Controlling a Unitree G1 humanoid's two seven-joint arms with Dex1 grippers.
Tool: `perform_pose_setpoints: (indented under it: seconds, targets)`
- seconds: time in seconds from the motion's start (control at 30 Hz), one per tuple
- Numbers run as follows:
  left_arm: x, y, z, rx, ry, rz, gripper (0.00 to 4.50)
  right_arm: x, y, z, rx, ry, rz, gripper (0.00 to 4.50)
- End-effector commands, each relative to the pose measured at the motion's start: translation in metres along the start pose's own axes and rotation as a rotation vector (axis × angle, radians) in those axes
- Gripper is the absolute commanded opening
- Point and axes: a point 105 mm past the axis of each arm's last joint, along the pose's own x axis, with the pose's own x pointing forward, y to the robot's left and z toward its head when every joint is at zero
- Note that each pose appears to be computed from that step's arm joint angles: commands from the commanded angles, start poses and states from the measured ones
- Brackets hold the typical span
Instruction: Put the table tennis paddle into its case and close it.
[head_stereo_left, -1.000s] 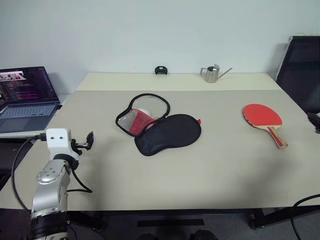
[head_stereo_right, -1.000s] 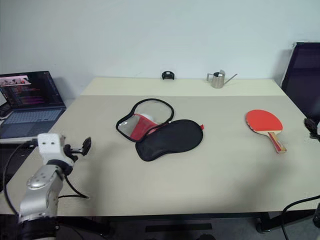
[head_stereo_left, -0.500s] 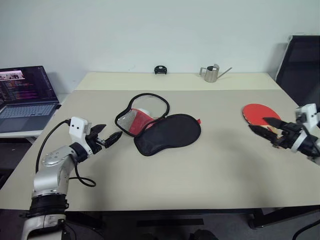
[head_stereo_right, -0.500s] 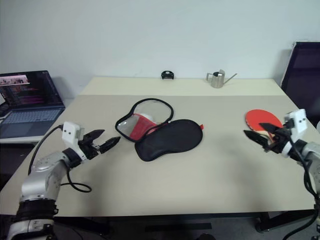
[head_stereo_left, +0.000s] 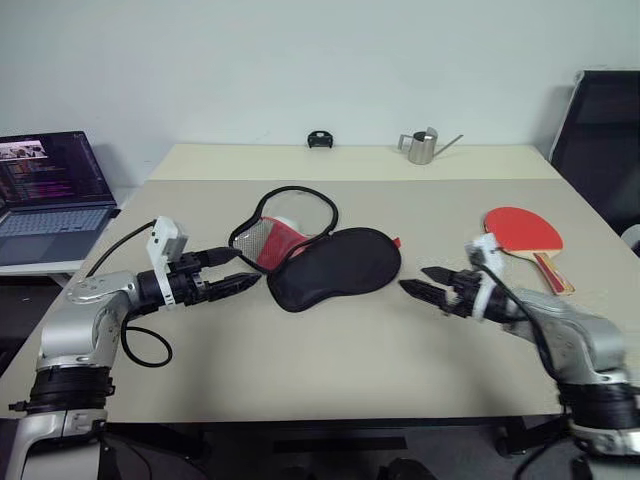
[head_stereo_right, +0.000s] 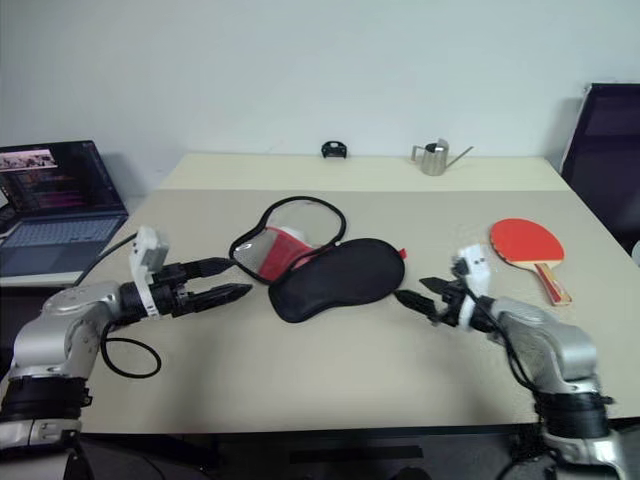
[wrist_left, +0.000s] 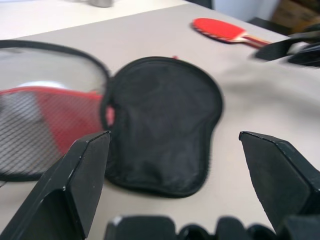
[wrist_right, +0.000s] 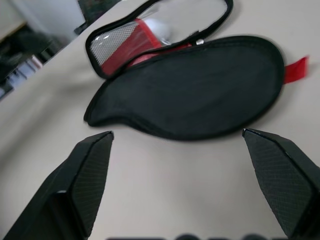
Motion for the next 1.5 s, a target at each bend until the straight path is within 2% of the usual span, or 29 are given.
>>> perform_pose_setpoints:
  seconds: [0.03, 0.23, 0.6, 0.87, 1.0, 1.33, 1.5]
  targets:
    - [-0.004, 0.004, 0.019, 0.069, -0.014, 0.005, 4.47, 0.010, -0.014, 0.002, 0.013, 0.020, -0.118, 4.50]
    - [-0.001, 0.005, 0.021, 0.075, -0.022, 0.004, 4.47, 0.032, -0.013, -0.003, 0.025, 0.044, -0.156, 4.50]
    - [0.002, 0.006, 0.019, 0.070, -0.036, 0.015, 4.47, 0.064, 0.034, 0.002, 0.094, 0.042, 0.009, 4.50]
    - [0.003, 0.006, 0.017, 0.066, -0.043, 0.020, 4.47, 0.074, 0.041, 0.006, 0.144, 0.024, 0.006, 4.50]
    - [0.004, 0.005, 0.015, 0.061, -0.044, 0.018, 4.50, 0.077, 0.040, 0.008, 0.249, -0.002, -0.015, 3.60]
    - [0.008, 0.003, 0.013, 0.065, -0.038, 0.004, 4.50, 0.087, 0.049, 0.018, 0.561, -0.063, -0.029, 0.10]
    - [0.011, -0.003, 0.011, 0.070, -0.022, -0.037, 4.50, 0.082, 0.048, 0.012, 0.602, -0.009, -0.027, 0.04]
